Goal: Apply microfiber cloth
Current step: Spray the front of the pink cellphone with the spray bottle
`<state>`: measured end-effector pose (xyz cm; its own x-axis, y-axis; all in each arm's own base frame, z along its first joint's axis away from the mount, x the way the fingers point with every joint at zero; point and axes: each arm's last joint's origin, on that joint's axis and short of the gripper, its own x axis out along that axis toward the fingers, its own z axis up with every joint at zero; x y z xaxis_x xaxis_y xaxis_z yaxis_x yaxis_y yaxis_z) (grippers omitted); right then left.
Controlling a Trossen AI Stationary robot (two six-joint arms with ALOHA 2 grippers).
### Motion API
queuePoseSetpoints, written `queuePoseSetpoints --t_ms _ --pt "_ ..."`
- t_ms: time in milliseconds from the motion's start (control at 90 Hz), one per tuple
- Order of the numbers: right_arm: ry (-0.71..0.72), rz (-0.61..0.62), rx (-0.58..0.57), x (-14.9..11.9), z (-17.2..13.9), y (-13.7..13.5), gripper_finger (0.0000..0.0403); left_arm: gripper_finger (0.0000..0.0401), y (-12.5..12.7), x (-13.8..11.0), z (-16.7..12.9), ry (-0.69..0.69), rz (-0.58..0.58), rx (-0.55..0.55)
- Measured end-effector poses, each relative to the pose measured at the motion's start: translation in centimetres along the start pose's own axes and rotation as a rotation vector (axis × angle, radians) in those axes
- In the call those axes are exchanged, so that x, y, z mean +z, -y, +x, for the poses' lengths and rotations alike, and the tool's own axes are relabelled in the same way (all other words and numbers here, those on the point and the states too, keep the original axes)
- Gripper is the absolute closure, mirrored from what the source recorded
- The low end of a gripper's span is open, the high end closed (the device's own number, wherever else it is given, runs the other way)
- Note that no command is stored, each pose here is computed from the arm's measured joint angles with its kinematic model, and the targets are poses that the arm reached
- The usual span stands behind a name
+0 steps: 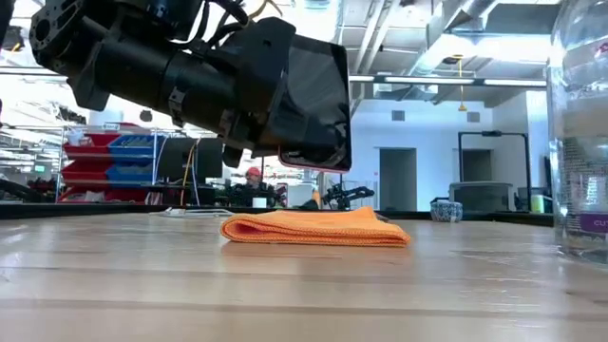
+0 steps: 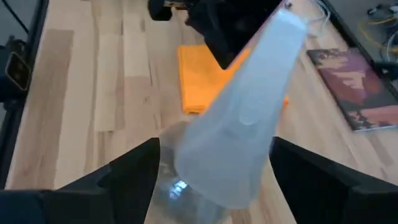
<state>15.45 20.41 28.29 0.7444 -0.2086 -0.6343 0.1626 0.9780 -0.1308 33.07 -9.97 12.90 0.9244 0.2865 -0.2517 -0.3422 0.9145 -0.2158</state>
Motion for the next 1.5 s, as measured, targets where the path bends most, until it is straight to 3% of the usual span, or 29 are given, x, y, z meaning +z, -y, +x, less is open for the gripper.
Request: queuePoseSetpoints --t_ms 256,467,689,900,1144,1289,1500 --pt "0.057 0.079 0.064 0.8 1.6 -1.6 0.0117 0.0390 0.0 0.0 0.0 -0.001 -0.004 -0.001" --pt "0.102 0.087 0.040 1.9 4.1 -2.4 0.0117 0.0390 0.0 -0.1 0.0 -0.003 -0.001 0.003" --pt "0.232 0.188 -0.019 3.5 4.9 -2.3 0.0117 0.0390 0.0 -0.1 -0.1 -0.002 0.000 0.007" --pt "0.256 0.062 -0.048 4.5 4.2 -2.0 0.0117 0.0390 0.0 -0.1 -0.1 -0.002 0.008 0.010" --pt "0.140 -0.015 0.003 5.5 0.7 -1.5 0.0124 0.0390 0.0 -0.1 -0.1 -0.006 0.013 0.012" --pt "0.106 0.018 0.006 5.1 0.0 -1.4 0.0174 0.0390 0.0 -0.1 -0.1 -0.006 0.012 0.012" --pt "0.085 0.038 0.026 5.3 -0.1 -1.4 0.0344 0.0390 0.0 -0.1 0.0 -0.006 0.015 0.012"
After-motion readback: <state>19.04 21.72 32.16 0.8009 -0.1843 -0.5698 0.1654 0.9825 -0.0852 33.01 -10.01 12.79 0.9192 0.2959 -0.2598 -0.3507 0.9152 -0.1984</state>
